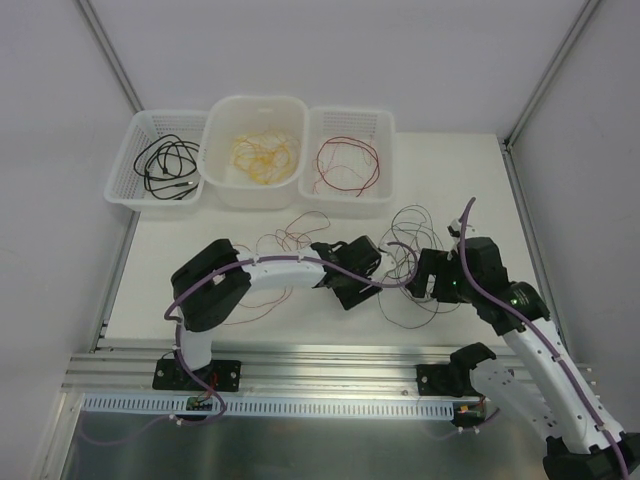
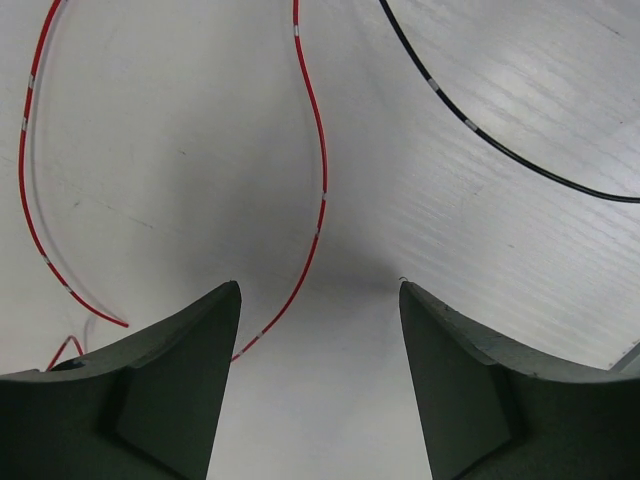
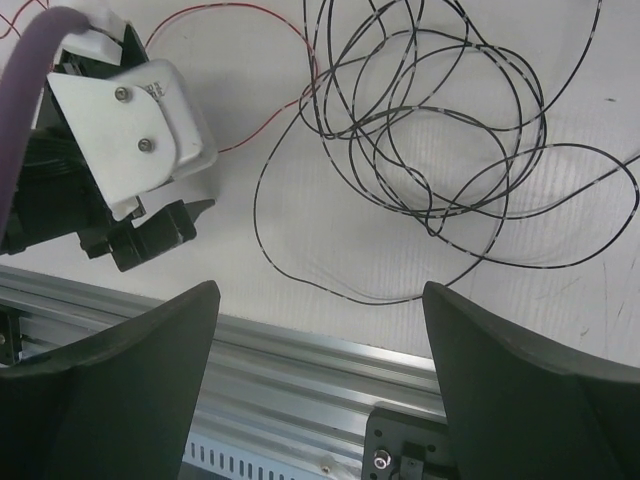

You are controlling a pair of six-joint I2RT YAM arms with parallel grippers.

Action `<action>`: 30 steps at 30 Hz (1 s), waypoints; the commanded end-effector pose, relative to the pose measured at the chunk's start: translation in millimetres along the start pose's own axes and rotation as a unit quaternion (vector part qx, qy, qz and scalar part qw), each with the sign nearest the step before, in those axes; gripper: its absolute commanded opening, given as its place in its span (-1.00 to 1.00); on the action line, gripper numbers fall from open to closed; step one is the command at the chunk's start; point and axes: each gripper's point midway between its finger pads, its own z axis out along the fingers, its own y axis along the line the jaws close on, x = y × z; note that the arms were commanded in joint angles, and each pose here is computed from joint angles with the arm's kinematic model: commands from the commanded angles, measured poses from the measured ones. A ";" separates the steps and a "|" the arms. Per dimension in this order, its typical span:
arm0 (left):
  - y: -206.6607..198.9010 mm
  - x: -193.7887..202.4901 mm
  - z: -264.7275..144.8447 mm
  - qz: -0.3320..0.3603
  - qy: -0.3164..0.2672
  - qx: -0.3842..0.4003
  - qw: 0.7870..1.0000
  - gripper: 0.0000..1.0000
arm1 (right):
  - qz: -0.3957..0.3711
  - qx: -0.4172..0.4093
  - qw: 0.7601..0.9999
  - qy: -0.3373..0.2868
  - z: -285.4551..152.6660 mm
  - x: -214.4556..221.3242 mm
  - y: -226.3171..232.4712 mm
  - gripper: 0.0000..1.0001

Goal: Untangle the cables

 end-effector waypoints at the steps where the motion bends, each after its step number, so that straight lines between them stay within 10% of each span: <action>1: 8.3 -18.3 2.3 0.023 -0.025 0.009 0.999 0.29 | 0.002 0.001 1.000 0.004 -2.4 4.2 -1.2 0.75; 7: 0.2 6.3 12.2 -0.005 0.003 0.044 0.999 -0.15 | 0.003 -0.002 1.000 0.003 -2.7 3.4 0.3 0.75; 13: -14.9 29.0 15.5 -0.046 0.029 0.071 0.996 -1.00 | 0.007 -0.009 1.000 0.004 -0.6 4.7 2.7 0.75; 30: -15.6 14.6 -49.1 -0.131 -0.043 0.059 0.989 -1.00 | -0.049 -0.139 0.987 0.066 57.9 45.9 65.2 0.73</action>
